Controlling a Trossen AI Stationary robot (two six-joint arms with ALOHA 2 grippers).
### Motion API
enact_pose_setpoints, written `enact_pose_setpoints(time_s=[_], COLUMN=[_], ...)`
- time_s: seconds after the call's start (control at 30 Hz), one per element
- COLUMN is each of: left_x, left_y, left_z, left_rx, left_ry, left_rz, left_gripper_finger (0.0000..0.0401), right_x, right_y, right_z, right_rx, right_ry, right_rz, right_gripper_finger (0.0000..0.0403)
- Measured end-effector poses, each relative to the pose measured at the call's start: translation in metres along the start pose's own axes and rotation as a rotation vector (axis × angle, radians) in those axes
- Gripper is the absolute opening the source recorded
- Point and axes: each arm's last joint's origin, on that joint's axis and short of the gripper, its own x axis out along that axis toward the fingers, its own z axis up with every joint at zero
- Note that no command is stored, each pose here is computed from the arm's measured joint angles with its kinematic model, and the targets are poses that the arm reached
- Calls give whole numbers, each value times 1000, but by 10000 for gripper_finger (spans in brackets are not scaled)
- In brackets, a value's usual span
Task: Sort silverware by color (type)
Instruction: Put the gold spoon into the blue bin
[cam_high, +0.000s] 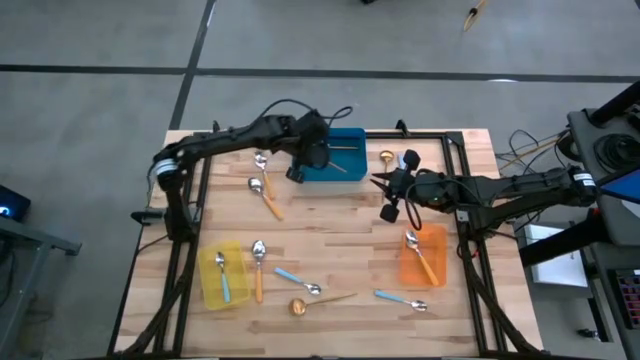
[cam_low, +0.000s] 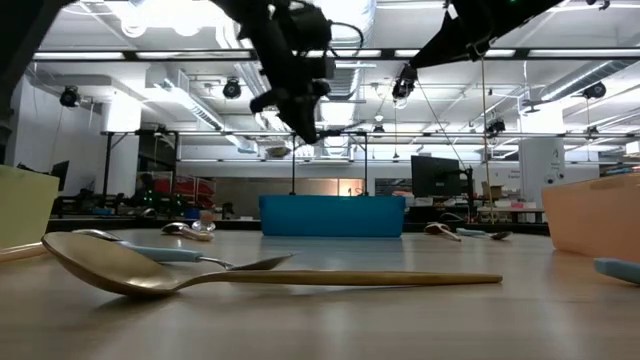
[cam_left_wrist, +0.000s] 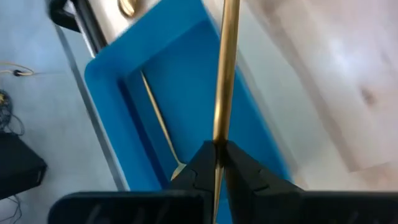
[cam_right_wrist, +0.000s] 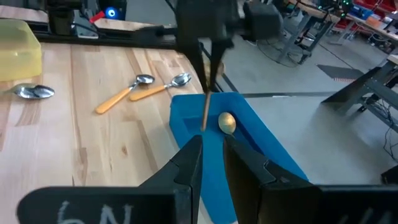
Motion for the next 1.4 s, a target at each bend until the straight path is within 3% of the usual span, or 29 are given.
enact_pose_setpoints(time_s=[0.6, 1.4], left_x=[65, 107], left_y=[40, 61], left_z=[-14, -17], left_rx=[40, 6], left_ry=[41, -12], left_rz=[-54, -85], left_gripper_finger=[0, 0], right_x=[1, 1], right_y=[0, 1], right_z=[-1, -2], right_rx=[-3, -9], right_ry=[8, 18], right_rz=[0, 1], right_gripper_finger=[56, 56])
